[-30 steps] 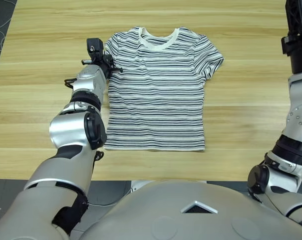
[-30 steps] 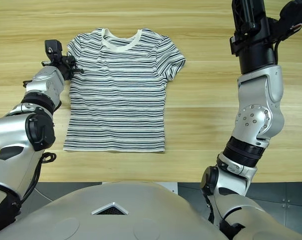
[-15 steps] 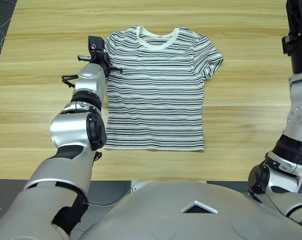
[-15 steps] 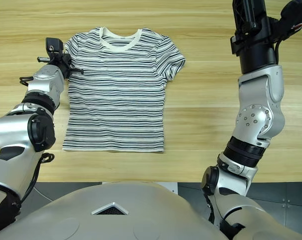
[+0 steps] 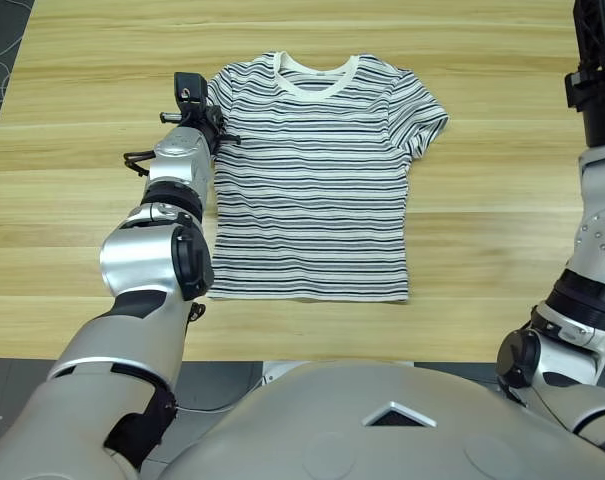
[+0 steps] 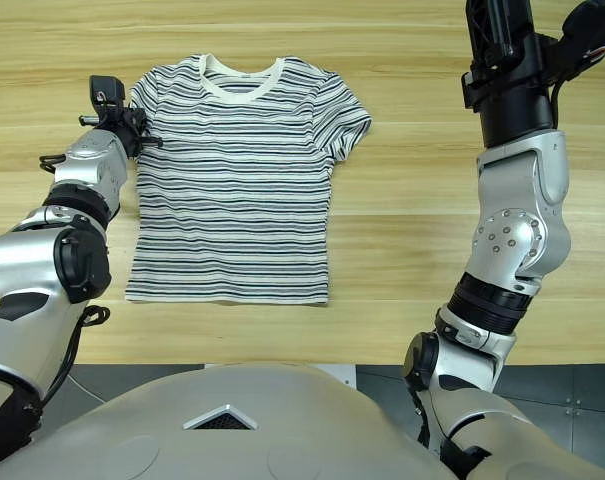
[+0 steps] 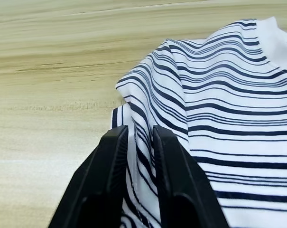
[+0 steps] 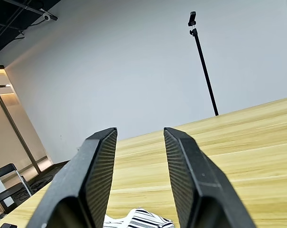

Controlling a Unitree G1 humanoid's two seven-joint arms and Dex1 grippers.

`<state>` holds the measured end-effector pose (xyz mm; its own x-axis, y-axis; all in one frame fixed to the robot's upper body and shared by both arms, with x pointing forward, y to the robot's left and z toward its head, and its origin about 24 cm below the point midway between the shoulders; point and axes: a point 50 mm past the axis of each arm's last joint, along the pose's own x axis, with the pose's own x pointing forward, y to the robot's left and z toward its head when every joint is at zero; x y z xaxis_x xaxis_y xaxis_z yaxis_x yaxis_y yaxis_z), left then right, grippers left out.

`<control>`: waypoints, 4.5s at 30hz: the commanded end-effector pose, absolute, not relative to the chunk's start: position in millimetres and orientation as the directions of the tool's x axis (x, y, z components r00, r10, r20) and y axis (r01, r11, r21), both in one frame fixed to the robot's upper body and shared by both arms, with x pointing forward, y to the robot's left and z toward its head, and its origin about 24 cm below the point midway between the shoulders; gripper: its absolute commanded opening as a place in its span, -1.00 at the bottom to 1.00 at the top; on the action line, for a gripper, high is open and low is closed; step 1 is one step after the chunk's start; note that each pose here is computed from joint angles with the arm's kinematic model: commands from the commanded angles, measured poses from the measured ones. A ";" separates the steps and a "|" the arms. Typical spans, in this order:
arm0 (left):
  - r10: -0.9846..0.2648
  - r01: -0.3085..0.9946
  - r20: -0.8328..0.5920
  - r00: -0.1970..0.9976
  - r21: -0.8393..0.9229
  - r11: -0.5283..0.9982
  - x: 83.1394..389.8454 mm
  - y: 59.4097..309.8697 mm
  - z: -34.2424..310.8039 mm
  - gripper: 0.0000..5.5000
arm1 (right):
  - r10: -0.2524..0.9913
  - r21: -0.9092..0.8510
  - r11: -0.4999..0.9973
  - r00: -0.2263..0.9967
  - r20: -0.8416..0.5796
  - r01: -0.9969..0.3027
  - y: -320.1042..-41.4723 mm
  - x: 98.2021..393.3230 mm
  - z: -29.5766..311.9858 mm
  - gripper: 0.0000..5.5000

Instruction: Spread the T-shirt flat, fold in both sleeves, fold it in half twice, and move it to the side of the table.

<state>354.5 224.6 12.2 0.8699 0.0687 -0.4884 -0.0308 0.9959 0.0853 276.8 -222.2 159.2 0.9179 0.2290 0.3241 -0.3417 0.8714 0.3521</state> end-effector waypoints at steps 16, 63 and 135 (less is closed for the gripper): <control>0.056 -0.103 -0.430 0.901 -0.086 0.991 364.3 236.3 33.2 -0.65 | 0.234 0.338 0.876 0.916 0.326 -0.344 -224.4 274.8 163.2 -0.33; 0.092 -0.079 -0.521 0.849 0.046 0.996 351.0 228.0 7.7 -0.95 | 0.261 0.344 0.859 0.901 0.345 -0.380 -215.0 273.0 167.0 -0.33; -0.112 0.756 -0.752 0.649 0.622 0.204 320.4 162.1 -42.2 -0.08 | 0.287 0.356 0.841 0.895 0.341 -0.406 -207.1 281.4 162.2 -0.33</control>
<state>360.0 151.7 7.8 0.8029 -0.1453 -0.5781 0.5961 0.2021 0.7771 279.2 -207.1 156.8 0.9043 0.2819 0.3206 -0.3929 0.8434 0.3665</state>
